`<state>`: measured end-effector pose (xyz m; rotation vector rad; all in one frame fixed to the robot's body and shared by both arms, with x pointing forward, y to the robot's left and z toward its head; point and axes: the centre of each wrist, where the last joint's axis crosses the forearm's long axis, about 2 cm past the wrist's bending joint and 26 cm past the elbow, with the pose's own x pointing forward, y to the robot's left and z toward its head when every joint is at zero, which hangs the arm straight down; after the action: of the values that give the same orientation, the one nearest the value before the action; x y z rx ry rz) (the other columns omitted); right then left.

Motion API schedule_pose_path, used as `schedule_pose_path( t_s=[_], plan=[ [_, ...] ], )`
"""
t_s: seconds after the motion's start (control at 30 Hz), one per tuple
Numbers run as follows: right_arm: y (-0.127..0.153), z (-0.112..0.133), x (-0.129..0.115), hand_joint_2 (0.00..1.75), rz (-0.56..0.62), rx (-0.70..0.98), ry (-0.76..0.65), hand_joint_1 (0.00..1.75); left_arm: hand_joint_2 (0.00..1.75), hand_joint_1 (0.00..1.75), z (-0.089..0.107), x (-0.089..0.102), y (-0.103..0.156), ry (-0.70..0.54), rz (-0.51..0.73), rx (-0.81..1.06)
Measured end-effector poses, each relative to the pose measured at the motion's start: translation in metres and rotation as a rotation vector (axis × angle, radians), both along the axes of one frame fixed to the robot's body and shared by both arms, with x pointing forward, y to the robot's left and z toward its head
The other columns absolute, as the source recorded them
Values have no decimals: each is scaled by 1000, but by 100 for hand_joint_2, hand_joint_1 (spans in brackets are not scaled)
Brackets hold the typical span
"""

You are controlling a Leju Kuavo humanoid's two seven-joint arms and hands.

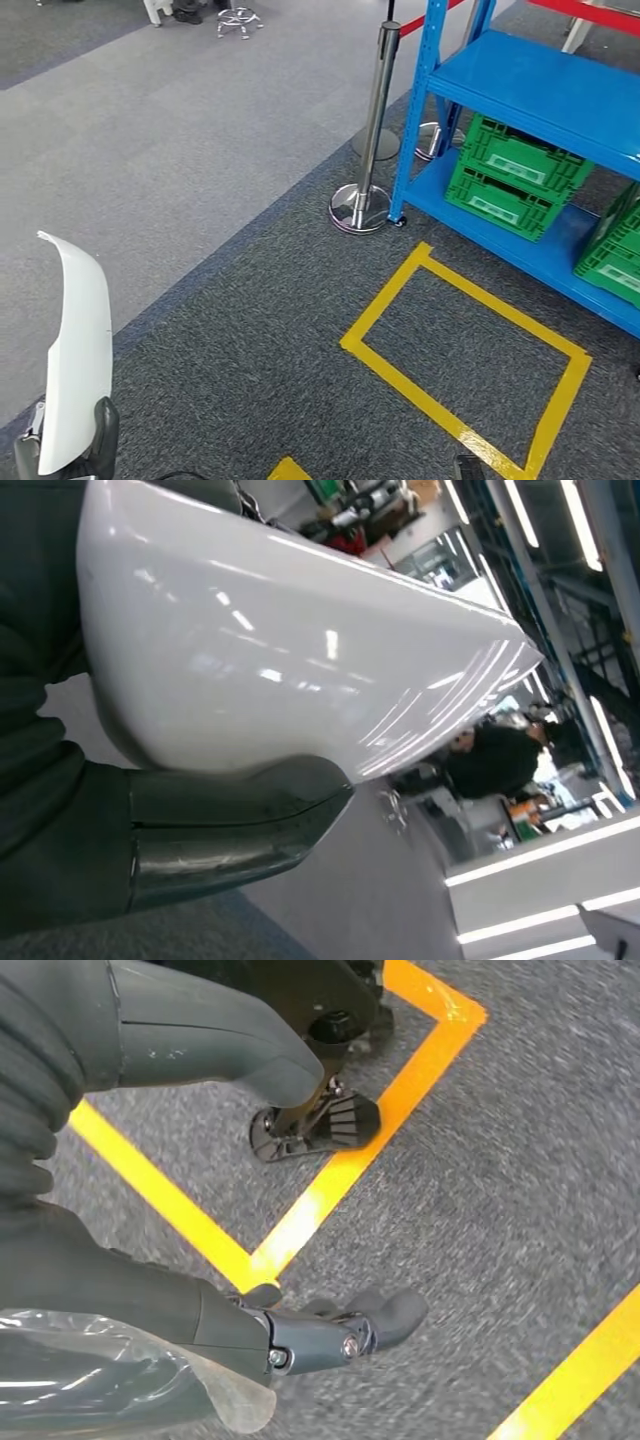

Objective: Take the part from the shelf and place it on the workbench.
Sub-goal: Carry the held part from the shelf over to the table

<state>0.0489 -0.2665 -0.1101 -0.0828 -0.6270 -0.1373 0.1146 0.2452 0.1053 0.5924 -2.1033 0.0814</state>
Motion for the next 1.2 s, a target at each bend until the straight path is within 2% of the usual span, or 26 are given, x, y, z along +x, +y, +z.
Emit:
schedule_pose_path(
  t_s=[1.2],
  plan=[
    [1, 0, -1, 175, 11, -3, 13, 0, 175, 175, 0, -4, -1, 2, 18, 18]
  ],
)
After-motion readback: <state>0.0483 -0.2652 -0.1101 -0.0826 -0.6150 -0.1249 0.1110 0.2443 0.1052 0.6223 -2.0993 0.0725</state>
